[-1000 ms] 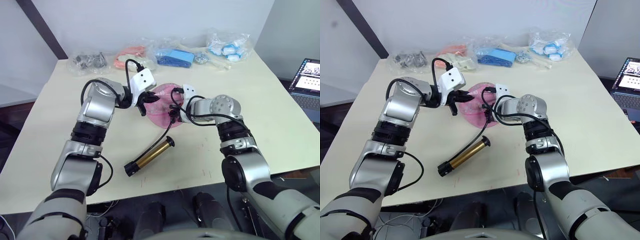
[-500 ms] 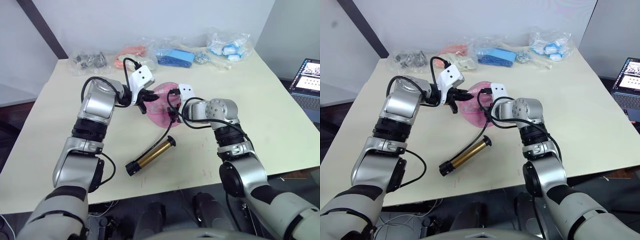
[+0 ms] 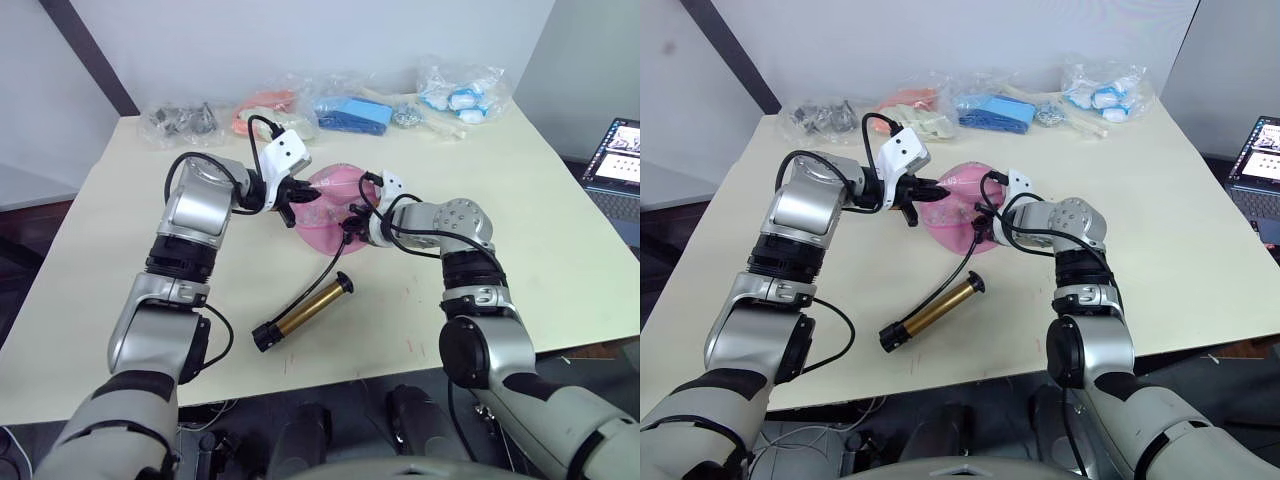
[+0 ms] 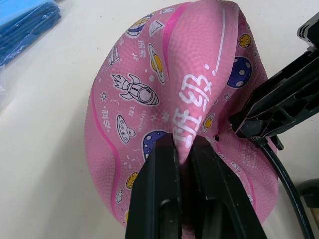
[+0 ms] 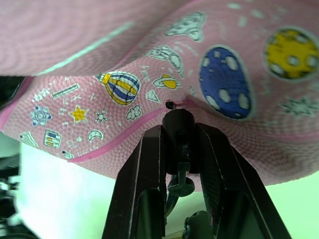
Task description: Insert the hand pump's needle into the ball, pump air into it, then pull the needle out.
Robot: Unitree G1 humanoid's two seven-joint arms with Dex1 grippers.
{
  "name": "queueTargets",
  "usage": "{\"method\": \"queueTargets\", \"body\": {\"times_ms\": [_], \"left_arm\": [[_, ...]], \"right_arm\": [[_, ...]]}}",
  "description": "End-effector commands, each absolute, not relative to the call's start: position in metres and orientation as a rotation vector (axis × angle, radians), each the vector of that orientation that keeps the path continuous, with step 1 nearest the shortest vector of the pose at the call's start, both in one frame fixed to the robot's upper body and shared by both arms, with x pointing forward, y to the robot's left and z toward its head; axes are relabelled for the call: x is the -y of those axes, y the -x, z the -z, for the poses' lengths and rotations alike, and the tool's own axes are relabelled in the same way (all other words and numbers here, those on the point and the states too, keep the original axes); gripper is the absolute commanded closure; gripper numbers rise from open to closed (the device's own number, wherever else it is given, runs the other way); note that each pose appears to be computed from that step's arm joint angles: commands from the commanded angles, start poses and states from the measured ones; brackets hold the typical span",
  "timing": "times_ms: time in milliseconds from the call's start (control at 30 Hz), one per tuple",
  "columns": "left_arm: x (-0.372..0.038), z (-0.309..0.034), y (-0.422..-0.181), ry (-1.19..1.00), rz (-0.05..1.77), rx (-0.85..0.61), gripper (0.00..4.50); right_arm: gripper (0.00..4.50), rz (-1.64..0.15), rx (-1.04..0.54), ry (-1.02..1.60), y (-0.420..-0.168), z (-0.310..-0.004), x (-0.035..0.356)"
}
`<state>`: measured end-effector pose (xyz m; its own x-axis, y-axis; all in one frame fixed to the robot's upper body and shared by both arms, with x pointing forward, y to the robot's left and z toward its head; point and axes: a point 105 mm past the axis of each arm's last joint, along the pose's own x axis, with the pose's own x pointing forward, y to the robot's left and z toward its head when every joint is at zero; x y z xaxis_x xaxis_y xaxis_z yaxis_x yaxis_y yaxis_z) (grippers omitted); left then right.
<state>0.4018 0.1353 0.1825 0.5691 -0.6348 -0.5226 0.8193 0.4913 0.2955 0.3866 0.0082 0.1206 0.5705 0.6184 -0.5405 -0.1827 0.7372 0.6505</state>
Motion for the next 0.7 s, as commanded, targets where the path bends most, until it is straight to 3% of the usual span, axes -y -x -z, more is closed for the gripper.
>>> {"method": "queueTargets", "body": {"times_ms": [33,700], "left_arm": [[-0.112,-0.152,-0.384,-0.504,1.073,-0.471,4.49],[-0.111,-0.146,-0.378,-0.456,1.091,-0.519,4.49]], "right_arm": [[4.1,-0.576,-0.815,-0.607,-0.379,-0.137,-0.05],[4.1,-0.541,-0.818,-0.522,-0.389,-0.125,-0.06]]}}
